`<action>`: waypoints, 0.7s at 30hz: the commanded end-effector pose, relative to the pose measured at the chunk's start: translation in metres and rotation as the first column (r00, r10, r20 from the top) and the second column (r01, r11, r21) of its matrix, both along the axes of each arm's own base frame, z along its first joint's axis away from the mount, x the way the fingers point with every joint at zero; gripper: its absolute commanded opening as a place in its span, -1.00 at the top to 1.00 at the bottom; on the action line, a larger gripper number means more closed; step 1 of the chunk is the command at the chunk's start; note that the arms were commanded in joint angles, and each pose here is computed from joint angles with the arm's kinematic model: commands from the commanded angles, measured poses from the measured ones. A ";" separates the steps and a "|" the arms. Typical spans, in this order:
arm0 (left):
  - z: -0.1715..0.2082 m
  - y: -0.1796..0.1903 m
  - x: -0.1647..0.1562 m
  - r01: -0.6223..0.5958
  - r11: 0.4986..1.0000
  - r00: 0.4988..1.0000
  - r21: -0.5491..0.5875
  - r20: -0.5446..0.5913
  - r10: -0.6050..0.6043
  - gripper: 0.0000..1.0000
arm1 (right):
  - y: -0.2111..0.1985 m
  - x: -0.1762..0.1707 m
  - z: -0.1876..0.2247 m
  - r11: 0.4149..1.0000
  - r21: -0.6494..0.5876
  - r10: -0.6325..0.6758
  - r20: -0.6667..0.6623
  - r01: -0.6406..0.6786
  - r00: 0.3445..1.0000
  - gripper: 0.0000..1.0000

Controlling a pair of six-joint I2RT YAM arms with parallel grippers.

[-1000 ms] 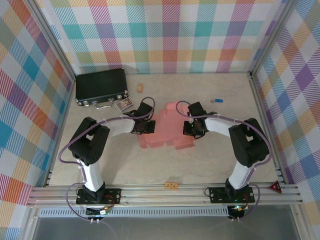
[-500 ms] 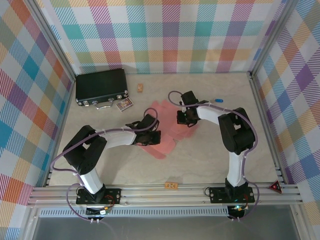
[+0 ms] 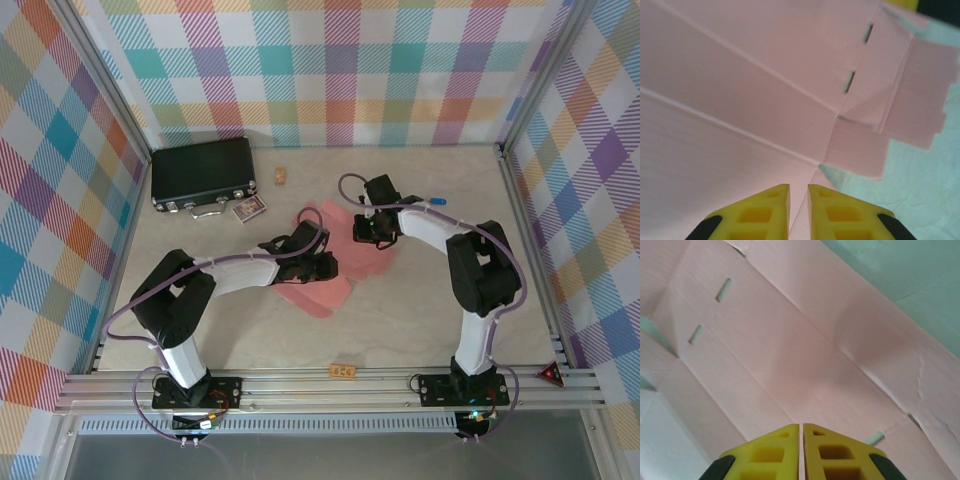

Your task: Fold the paper box

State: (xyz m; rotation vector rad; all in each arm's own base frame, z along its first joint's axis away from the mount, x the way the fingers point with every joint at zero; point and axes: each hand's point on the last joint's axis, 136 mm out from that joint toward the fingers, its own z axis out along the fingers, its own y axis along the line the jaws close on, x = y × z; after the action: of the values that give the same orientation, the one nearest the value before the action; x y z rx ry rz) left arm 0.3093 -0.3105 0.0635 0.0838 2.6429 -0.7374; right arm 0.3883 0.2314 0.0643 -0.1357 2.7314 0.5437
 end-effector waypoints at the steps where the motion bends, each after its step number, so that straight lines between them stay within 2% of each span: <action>1: 0.005 0.030 0.017 -0.036 0.990 0.998 0.138 0.050 0.029 0.71 | -0.002 -0.015 0.001 0.999 0.026 -0.037 -0.027 0.038 0.999 0.78; 3: 0.007 0.044 0.023 -0.049 0.980 0.997 0.191 0.075 0.035 0.78 | -0.004 -0.020 -0.004 0.998 0.030 -0.048 -0.032 0.049 0.998 0.80; 6: -0.001 0.070 0.024 -0.069 0.956 0.997 0.284 0.065 0.053 1.00 | -0.007 -0.024 -0.014 0.998 0.013 -0.056 -0.056 0.057 0.997 0.84; 13: -0.021 0.090 0.017 -0.064 0.938 0.998 0.341 0.031 0.056 1.00 | -0.010 -0.019 -0.031 0.997 -0.025 -0.076 -0.074 0.075 0.994 0.87; 21: -0.047 0.089 -0.011 -0.061 0.952 0.992 0.300 -0.083 0.090 1.00 | -0.009 0.001 -0.042 0.995 -0.086 -0.064 -0.063 0.058 0.996 0.89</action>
State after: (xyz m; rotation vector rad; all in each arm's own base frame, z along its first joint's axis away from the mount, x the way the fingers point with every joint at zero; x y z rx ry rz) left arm 0.3160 -0.2221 0.0265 0.0633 2.7561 -0.2946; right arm 0.3817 0.2194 0.0252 -0.0291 2.8114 0.4631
